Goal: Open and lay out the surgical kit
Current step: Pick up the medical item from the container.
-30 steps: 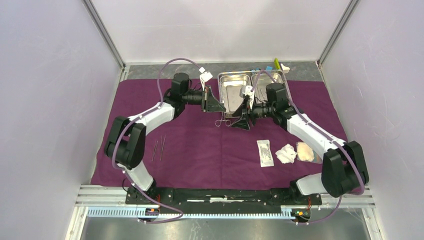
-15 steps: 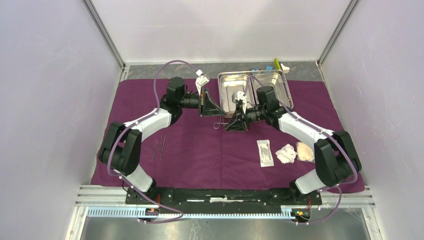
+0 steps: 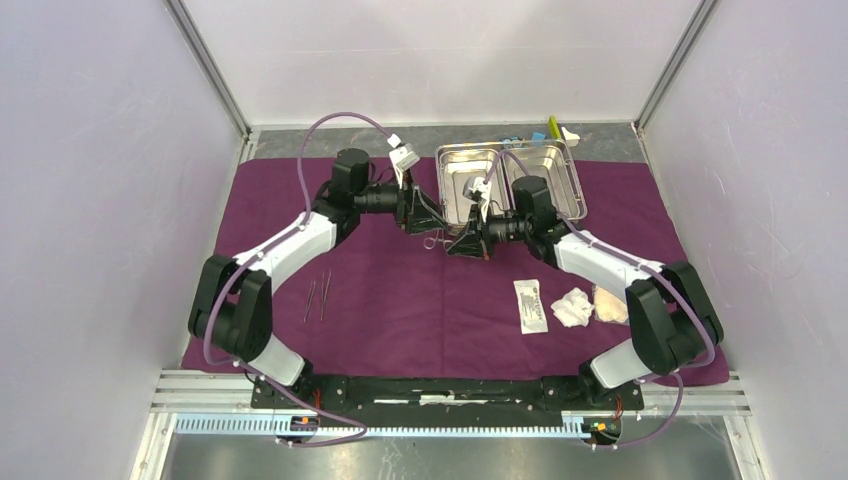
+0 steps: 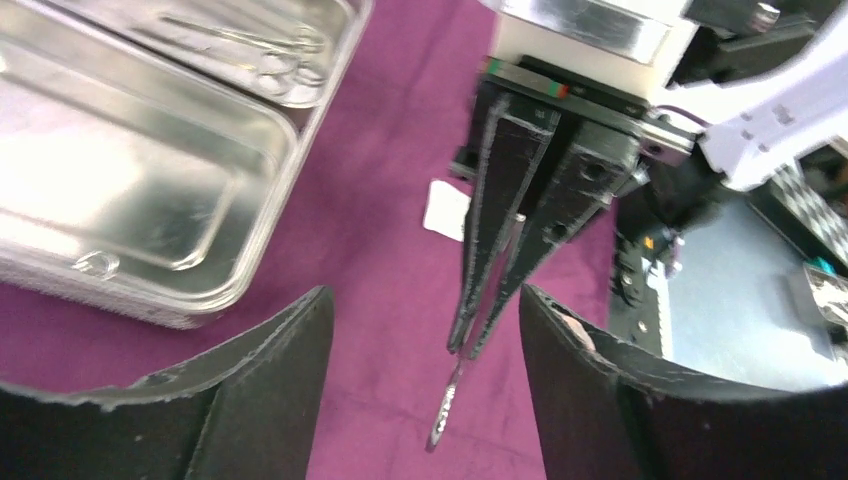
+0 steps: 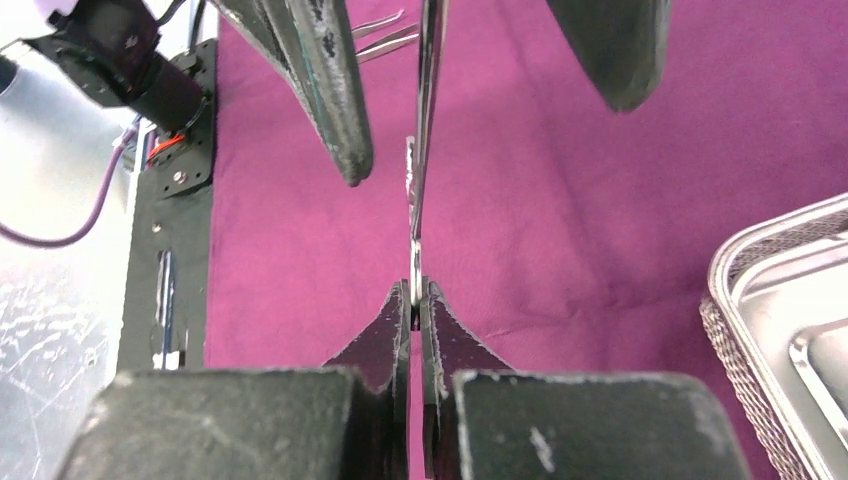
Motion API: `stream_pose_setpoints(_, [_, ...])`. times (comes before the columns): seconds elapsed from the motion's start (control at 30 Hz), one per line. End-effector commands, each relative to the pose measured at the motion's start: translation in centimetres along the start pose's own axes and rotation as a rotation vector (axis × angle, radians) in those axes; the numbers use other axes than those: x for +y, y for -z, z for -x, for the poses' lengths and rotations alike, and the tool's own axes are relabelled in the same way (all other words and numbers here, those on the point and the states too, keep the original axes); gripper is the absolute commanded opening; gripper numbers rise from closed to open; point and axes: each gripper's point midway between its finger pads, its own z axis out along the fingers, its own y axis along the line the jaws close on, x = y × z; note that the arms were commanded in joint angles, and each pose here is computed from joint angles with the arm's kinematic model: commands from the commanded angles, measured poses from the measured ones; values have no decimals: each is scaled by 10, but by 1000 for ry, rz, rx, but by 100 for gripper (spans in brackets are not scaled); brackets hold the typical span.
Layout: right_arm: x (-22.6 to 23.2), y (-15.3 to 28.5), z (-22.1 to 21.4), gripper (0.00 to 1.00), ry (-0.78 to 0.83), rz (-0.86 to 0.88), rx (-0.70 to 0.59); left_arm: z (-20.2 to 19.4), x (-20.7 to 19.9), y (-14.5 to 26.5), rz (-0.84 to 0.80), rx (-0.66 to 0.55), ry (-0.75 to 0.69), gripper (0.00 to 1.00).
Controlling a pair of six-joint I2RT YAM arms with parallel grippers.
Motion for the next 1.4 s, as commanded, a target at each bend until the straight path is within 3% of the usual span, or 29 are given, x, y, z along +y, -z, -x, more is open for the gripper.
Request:
stream_pose_setpoints(0.0, [-13, -2, 35, 0, 6, -120, -79, 31, 28, 21, 277, -8, -115, 80])
stream_pose_setpoints(0.13, [-17, -6, 41, 0, -55, -164, -93, 39, 50, 35, 470, -30, -29, 99])
stream_pose_setpoints(0.33, [-31, -7, 56, 0, -172, -260, -133, 41, 58, 28, 608, -30, 102, 98])
stream_pose_setpoints(0.6, [-42, -11, 61, 0, -194, -341, -102, 40, 61, 10, 712, 16, 174, 86])
stream_pose_setpoints(1.07, [-47, -13, 54, 0, -204, -359, -77, 41, 51, -3, 729, 58, 106, 48])
stream_pose_setpoints(1.37, [-48, -16, 51, 0, -210, -352, -69, 38, 51, -6, 717, 71, 98, 35])
